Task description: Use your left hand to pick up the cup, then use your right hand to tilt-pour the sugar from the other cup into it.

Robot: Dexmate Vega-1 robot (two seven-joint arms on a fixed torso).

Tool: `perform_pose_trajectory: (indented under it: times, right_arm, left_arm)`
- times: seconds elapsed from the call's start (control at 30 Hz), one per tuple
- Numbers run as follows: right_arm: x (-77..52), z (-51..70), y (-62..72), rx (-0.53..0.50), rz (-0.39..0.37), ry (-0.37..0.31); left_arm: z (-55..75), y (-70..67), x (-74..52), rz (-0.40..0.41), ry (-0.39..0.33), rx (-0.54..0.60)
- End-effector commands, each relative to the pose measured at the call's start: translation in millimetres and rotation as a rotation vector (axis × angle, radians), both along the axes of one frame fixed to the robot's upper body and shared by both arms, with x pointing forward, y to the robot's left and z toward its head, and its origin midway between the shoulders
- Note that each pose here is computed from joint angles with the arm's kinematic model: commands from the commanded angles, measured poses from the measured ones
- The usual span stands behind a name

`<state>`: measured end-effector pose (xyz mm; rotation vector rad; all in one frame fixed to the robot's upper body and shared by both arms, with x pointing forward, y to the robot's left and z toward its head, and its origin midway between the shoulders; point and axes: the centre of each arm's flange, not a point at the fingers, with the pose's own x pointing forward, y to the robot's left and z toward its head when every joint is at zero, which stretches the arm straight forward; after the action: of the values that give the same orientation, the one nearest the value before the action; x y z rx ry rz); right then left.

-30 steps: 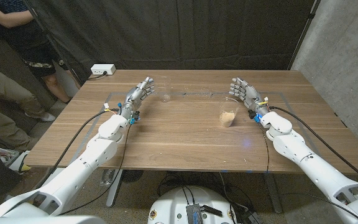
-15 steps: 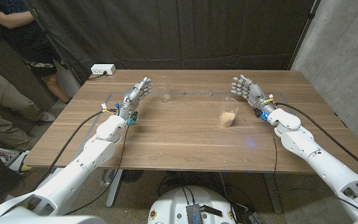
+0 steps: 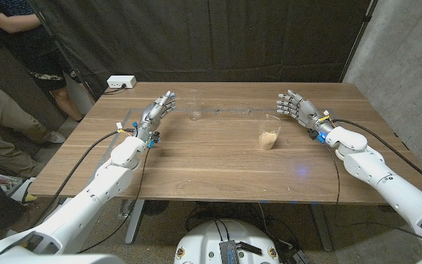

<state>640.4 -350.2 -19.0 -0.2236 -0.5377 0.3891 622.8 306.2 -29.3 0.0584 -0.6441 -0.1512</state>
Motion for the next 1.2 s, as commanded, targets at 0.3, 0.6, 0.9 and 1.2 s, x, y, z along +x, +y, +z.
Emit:
perform_pose_trajectory:
  times: [0.3, 0.6, 0.9, 1.2]
  right_arm:
    - [-15.6, -28.0, -43.1, 0.018, -0.181, -0.017]
    - [-33.0, -33.8, -64.6, -0.007, -0.223, -0.021]
    - [-54.7, -36.9, -87.2, -0.075, -0.272, -0.004]
    - [-60.9, -43.0, -89.4, -0.096, -0.285, -0.006]
  left_arm:
    - [4.6, 1.6, -13.0, 0.014, -0.015, 0.035]
    - [7.2, 0.8, -19.7, 0.024, -0.031, 0.044]
    - [1.1, -1.0, -23.6, 0.03, -0.028, 0.041]
    - [3.5, 1.9, -27.6, 0.044, -0.026, 0.055]
